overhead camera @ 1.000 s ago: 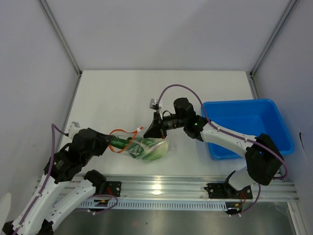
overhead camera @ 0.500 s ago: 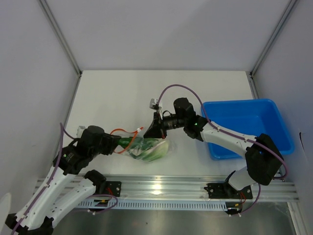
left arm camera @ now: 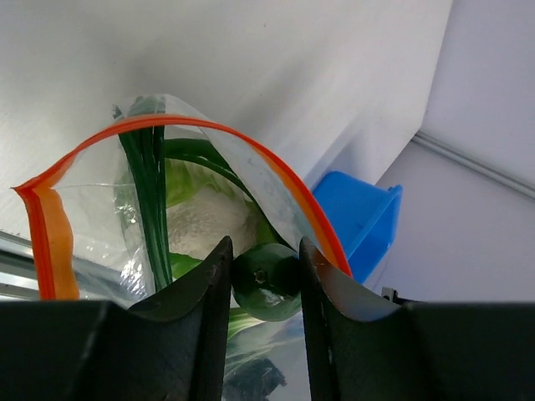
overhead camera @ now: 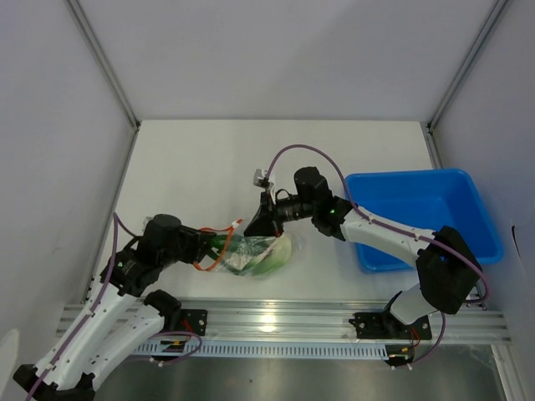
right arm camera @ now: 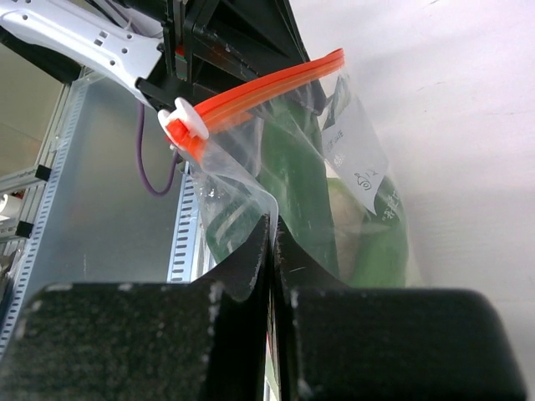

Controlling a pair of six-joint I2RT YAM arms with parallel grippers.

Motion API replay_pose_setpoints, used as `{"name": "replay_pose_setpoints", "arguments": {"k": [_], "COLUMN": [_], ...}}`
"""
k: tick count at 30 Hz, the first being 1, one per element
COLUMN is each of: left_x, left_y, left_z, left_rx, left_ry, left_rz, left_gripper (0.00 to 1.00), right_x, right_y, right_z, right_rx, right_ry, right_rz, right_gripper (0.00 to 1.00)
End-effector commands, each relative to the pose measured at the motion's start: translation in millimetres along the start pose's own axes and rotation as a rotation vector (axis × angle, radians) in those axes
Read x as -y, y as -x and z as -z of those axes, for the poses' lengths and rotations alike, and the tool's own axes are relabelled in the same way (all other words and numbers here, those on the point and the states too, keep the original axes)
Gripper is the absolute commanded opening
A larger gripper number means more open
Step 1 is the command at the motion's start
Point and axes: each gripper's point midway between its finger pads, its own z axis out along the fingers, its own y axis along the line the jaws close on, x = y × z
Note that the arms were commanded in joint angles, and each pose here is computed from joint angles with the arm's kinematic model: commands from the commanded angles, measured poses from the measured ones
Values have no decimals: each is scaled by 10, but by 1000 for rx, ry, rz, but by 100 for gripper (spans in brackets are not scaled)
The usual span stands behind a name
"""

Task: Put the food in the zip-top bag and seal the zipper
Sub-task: Adjust the fake vegetable in the zipper food storage bag.

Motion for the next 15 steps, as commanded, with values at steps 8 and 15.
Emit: {"name": "replay_pose_setpoints", "arguments": {"k": [8,15], "left_x": [-188,-275], "left_y": [-140,37], "left_z": [-155,-39], "left_rx": [-83,2], "left_ry": [37,9], "left_rz": [-103,-185], "left_gripper": [3,68], "right_x": [-55,-32], "right_y": [320,342], "right_z": [-43,-21], "right_rx": [72,81], "right_ry": [8,7], "right_rz": [73,68], "right_gripper": [0,0]}}
